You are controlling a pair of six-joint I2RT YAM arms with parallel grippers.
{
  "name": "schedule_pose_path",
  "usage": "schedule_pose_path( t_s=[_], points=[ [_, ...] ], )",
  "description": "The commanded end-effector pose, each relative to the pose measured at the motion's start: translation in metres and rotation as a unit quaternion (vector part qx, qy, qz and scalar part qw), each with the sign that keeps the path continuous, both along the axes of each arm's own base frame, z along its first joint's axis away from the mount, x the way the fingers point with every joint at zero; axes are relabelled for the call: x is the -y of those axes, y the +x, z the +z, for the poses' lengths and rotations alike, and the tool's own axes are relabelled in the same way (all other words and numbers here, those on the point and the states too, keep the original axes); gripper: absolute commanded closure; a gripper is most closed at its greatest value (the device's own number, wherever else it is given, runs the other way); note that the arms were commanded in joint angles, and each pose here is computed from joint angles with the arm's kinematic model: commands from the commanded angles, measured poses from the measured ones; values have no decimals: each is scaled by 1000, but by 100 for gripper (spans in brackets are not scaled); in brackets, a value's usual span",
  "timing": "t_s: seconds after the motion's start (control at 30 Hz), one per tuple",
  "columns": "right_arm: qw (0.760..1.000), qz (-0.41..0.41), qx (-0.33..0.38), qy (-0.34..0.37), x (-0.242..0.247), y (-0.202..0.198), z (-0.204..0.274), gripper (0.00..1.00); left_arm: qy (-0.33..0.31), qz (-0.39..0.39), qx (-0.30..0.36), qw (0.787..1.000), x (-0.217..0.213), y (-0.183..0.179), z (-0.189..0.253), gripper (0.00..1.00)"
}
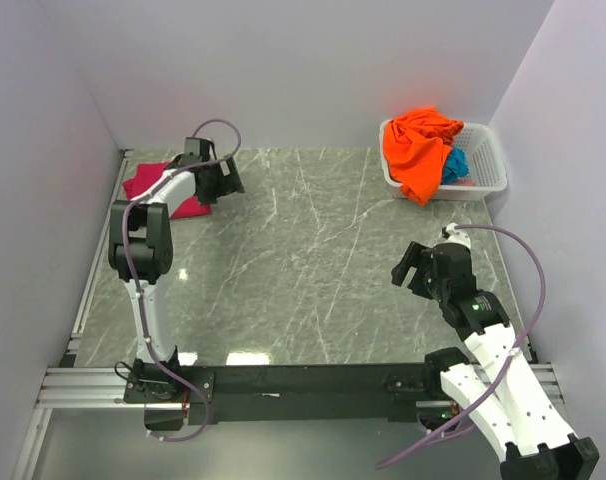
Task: Fold and stack the t-shirts
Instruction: Neatly place the folded tshirt to the corner
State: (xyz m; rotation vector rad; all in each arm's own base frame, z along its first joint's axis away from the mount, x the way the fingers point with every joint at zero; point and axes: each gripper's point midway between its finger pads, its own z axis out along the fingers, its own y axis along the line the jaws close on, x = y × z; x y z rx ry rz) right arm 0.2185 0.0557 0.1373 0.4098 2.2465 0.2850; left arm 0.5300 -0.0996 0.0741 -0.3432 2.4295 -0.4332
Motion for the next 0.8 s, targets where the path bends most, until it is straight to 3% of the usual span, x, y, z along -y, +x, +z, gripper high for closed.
schedule_pose_path(
  t_s=[0.0, 0.23, 0.77],
  points=[
    [1000, -5, 21, 1, 1, 5, 9, 11, 17, 29, 13, 999, -20, 3, 4, 0],
    [1000, -1, 23, 2, 0, 6, 7, 11, 52, 68, -42, 995, -53, -12, -36, 1],
    [1000, -7, 25, 0, 2, 6, 8, 10, 72, 102, -34, 992, -83, -27, -21, 1]
  ],
)
